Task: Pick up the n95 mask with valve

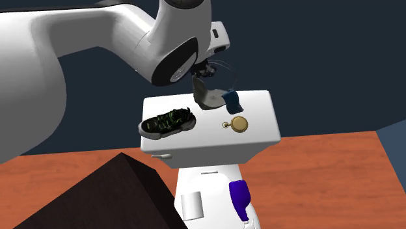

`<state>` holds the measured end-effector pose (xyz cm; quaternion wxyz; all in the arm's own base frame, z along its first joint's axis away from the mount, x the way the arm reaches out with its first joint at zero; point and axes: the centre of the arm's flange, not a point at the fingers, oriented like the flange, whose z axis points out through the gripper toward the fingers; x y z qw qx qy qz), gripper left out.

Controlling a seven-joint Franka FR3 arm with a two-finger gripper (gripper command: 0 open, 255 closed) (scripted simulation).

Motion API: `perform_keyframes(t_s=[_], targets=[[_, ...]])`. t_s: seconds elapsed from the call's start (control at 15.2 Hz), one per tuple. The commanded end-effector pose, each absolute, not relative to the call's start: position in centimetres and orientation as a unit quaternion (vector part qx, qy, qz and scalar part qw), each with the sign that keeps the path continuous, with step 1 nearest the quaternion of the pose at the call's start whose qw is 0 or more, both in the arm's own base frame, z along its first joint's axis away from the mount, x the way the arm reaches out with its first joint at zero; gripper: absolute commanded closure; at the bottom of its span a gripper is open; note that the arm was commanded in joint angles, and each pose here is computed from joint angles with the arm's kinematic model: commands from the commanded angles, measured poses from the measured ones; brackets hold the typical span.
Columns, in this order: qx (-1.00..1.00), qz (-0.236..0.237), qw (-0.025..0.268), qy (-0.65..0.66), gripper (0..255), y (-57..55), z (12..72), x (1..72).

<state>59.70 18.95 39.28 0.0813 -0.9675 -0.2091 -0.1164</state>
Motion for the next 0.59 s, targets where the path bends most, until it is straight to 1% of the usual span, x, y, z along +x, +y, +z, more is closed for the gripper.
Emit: perform_keyframes(t_s=[0.0, 0.4, 0.53], targets=[[-0.968, -0.116, 0.081, -0.209, 255, 19.0, 40.4, 59.8], [-0.968, -0.116, 0.081, -0.209, 255, 19.0, 43.6, 59.8], [-0.968, -0.116, 0.081, -0.209, 255, 19.0, 43.7, 59.8]])
